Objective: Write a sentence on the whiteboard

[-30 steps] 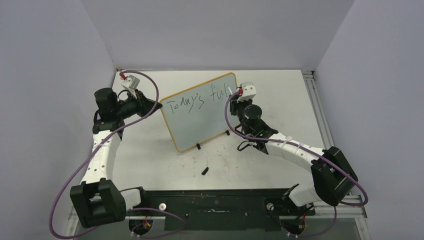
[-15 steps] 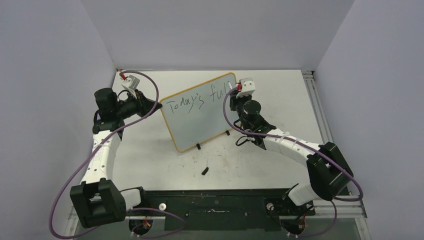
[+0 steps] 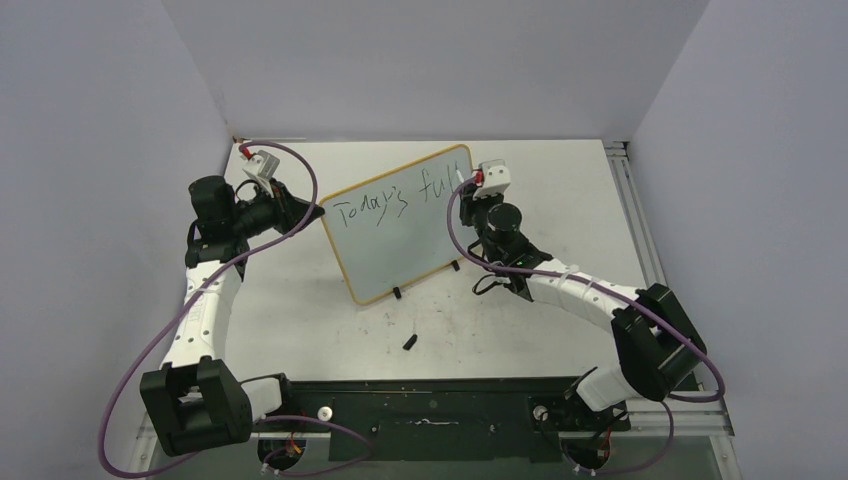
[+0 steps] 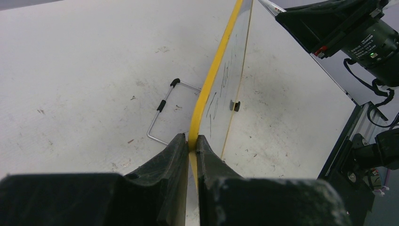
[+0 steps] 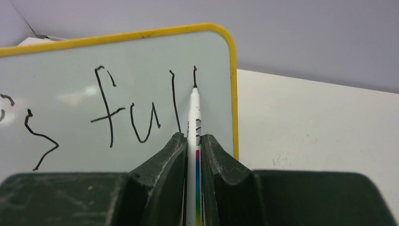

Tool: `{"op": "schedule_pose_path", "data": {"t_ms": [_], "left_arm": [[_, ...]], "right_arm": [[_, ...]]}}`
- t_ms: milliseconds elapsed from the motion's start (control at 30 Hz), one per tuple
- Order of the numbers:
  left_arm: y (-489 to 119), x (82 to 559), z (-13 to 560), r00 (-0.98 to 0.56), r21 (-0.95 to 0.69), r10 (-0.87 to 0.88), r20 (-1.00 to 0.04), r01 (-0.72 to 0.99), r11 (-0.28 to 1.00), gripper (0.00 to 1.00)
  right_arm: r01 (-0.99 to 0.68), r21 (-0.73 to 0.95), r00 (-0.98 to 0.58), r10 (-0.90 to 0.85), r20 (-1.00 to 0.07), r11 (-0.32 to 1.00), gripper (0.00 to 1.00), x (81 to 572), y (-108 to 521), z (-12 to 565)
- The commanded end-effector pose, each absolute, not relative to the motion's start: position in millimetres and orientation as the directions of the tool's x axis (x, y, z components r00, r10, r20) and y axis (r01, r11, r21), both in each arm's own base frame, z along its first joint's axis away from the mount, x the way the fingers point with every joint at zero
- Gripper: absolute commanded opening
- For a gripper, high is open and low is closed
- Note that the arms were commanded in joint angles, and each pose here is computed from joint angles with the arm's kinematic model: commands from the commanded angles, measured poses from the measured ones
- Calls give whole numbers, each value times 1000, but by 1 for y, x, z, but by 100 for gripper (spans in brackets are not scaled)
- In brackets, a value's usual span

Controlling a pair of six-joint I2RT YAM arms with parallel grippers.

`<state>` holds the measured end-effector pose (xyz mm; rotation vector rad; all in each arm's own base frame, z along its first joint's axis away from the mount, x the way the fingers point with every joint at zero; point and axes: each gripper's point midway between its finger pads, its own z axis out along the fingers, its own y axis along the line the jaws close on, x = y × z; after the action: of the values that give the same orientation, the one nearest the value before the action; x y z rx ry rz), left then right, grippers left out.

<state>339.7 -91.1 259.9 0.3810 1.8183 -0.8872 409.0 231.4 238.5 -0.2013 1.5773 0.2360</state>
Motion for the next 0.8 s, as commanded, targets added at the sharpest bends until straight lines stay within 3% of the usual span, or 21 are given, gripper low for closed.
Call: {"op": "schedule_pose_path", "data": {"t_ms": [0,367,767], "left_arm": [[-91,338,270,-383,-366,-132,-914,644,671,0],[-91,338,270,-379,-364,-132,-916,646,671,0],[-91,337,272,-376,-365,-138,-916,644,673,0]], "right_arm": [[-288,58,-46,47,-998,956,5,401,229,229],[-260,62,-79,43,-996,964,5,394,222,214],[-227,70,33,80,-996,971,5,385,203,276]]}}
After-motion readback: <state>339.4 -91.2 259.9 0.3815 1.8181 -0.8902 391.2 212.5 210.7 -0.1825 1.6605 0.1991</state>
